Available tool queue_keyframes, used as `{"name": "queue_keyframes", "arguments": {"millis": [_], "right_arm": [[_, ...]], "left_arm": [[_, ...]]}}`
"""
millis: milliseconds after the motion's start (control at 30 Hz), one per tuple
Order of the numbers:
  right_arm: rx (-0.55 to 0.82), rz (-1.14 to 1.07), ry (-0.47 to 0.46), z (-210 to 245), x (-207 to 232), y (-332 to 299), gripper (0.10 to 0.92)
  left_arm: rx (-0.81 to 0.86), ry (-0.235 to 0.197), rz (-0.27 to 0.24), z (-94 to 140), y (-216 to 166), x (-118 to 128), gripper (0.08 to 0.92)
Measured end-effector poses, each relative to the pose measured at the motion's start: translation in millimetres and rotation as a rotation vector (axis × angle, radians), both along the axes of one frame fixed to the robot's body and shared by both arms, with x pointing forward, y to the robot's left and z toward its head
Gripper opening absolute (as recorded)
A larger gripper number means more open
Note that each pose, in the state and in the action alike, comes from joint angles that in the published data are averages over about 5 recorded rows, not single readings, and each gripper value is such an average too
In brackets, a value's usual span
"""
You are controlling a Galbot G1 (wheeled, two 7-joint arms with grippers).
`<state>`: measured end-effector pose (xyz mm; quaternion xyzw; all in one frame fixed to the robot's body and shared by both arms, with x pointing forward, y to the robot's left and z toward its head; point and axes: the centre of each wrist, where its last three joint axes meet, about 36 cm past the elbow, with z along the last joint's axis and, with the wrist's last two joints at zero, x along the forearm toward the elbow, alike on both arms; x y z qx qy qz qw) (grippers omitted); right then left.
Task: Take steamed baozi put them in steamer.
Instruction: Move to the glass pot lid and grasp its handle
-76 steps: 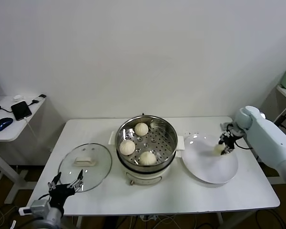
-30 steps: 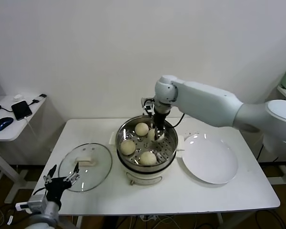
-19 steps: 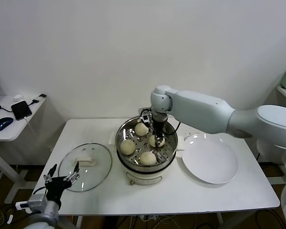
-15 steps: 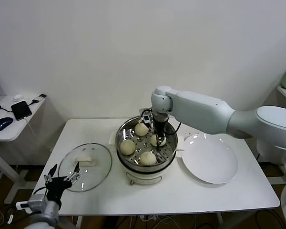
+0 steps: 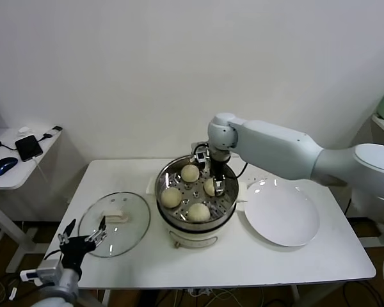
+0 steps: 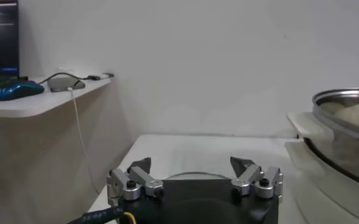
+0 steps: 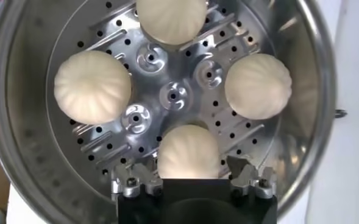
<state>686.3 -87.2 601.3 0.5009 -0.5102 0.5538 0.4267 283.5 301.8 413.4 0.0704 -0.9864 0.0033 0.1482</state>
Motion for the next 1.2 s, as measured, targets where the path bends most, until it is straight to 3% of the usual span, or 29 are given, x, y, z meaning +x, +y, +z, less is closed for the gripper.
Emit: {"name": "queue_keyframes", "arguments": {"millis": [267, 600, 933, 1200], "right_arm": [[0.16, -0.033, -0.055, 31.3, -1.4, -41.3, 0.823], [0.68, -0.1, -0.29, 39.1, -27.4, -116.1, 0.823], [1.256, -0.363, -0.595, -25.4, -78.3, -181.2, 0.823], [1.518, -0.712, -0.803, -110.3, -140.1, -214.4, 0.823]], "left_arm": [[-0.027, -0.039, 0.026, -1.6, 0.2, 4.2, 0.823], [-0.075, -0.101, 0.015, 1.9, -7.7, 7.1, 0.823], [-0.017, -0.153, 0.024, -5.2, -12.7, 24.1, 0.823], [0.101, -0.187, 0.029, -21.1, -2.9, 38.1, 0.823]]}}
